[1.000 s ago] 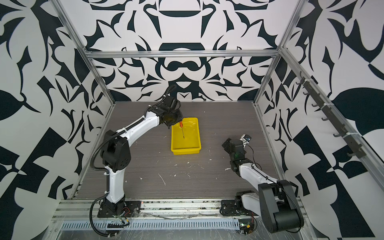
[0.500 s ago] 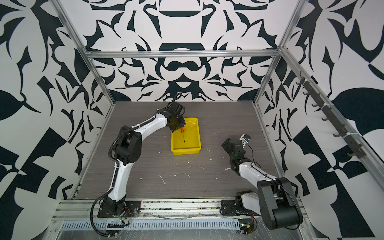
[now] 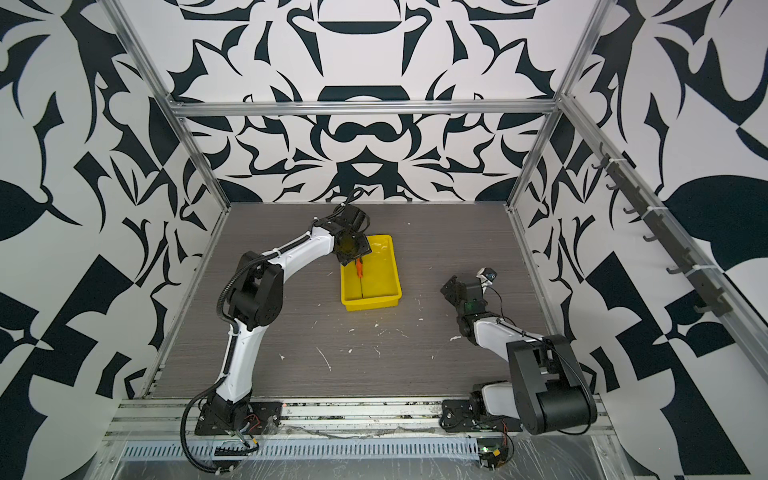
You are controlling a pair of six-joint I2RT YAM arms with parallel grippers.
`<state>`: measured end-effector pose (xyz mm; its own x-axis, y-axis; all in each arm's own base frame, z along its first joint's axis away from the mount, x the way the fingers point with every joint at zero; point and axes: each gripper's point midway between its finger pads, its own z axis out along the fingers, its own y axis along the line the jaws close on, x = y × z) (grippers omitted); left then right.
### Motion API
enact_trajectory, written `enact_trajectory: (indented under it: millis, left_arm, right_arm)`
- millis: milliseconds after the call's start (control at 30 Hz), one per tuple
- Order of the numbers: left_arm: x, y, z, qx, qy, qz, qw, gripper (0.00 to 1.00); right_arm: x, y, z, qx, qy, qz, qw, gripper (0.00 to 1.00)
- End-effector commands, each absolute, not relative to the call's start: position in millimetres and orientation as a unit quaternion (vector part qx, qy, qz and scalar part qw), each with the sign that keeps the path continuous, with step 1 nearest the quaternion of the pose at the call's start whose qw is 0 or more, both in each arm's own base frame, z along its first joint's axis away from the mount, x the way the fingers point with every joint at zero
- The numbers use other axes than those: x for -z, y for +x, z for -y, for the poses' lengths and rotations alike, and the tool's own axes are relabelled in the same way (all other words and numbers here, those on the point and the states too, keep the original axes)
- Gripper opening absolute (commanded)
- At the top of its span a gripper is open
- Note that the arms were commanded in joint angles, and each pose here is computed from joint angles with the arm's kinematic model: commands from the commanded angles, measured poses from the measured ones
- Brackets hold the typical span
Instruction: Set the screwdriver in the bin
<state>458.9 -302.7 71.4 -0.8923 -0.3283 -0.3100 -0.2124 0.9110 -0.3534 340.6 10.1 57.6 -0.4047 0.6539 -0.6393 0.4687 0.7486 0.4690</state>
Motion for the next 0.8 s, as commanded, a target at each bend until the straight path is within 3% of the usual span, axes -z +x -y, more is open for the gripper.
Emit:
enact_trajectory:
  millis: [0, 167, 267, 400, 500, 667, 767]
  left_arm:
    - [-115.6, 452.9, 293.2, 0.162, -0.142, -0.955, 0.205, 0.74]
    - [-156.4, 438.8, 286.5, 0.207, -0.141, -0.937, 0.244, 0.84]
    - [-179.7, 431.2, 274.9, 0.216, -0.134, -0.925, 0.283, 1.0]
    - [-201.3, 419.3, 270.4, 0.228, -0.059, -0.917, 0.322, 1.0]
    - [-191.2, 403.3, 255.0, 0.186, -0.006, -0.93, 0.317, 1.0]
    - [-161.3, 374.6, 218.4, 0.142, -0.004, -0.93, 0.339, 1.0]
    - [-160.6, 363.5, 186.7, 0.092, -0.008, -0.922, 0.376, 1.0]
  right_arm:
    - [-82.9, 353.7, -11.8, -0.116, 0.327, -0.816, 0.462, 0.89]
    - [-78.7, 349.8, -6.1, -0.1, 0.327, -0.814, 0.469, 0.89]
    - [-70.6, 345.7, -3.4, -0.085, 0.325, -0.823, 0.459, 0.89]
    - [-73.8, 340.0, -2.8, -0.083, 0.317, -0.824, 0.462, 0.9]
    - [-79.8, 337.7, -1.5, -0.085, 0.317, -0.818, 0.472, 0.9]
    - [-85.5, 337.3, 5.4, -0.072, 0.326, -0.808, 0.485, 0.92]
    - [-88.1, 337.9, 1.8, -0.09, 0.335, -0.803, 0.485, 0.99]
